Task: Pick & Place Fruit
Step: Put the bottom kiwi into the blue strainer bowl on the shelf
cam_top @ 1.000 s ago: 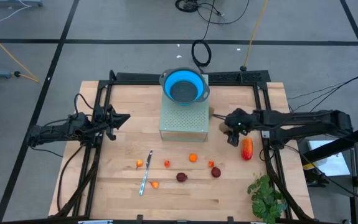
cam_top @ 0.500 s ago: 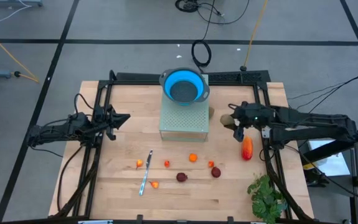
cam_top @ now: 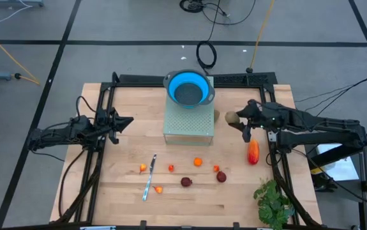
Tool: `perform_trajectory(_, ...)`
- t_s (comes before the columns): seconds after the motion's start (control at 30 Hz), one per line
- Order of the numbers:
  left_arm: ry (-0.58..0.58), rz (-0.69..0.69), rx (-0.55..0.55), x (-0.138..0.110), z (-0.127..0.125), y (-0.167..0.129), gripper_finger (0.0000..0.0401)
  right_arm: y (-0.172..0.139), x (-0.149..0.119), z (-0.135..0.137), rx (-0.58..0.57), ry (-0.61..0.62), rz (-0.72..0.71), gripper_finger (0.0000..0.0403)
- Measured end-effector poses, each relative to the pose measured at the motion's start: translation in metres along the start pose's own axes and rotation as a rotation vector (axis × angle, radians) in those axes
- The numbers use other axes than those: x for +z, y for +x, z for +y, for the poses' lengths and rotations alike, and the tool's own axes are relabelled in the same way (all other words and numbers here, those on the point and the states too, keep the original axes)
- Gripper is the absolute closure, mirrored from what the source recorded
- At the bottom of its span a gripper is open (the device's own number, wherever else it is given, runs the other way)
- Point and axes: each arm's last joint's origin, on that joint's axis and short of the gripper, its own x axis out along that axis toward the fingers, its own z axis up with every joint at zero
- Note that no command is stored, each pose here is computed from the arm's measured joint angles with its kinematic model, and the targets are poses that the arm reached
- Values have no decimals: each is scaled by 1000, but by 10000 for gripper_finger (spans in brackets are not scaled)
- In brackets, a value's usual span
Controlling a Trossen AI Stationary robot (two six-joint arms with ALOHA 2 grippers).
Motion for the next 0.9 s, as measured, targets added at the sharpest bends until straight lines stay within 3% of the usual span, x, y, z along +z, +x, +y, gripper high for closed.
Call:
perform_trajectory(0.2, 0, 0, 0, 0, 0, 0, 391, 0, 4, 1, 6, -42, -38, 196)
perform_trajectory(0.5, 0, 0, 0, 0, 0, 0, 391, 2, 16, 3, -14, -485, -160, 194)
perform_trajectory(0.67, 1, 1, 0, 0, 0, 0, 391, 1, 24, 4, -47, -673, -250, 193)
perform_trajectory(0.9, 0, 1, 0, 0, 0, 0, 391, -1, 28, 5, -65, -735, -290, 193)
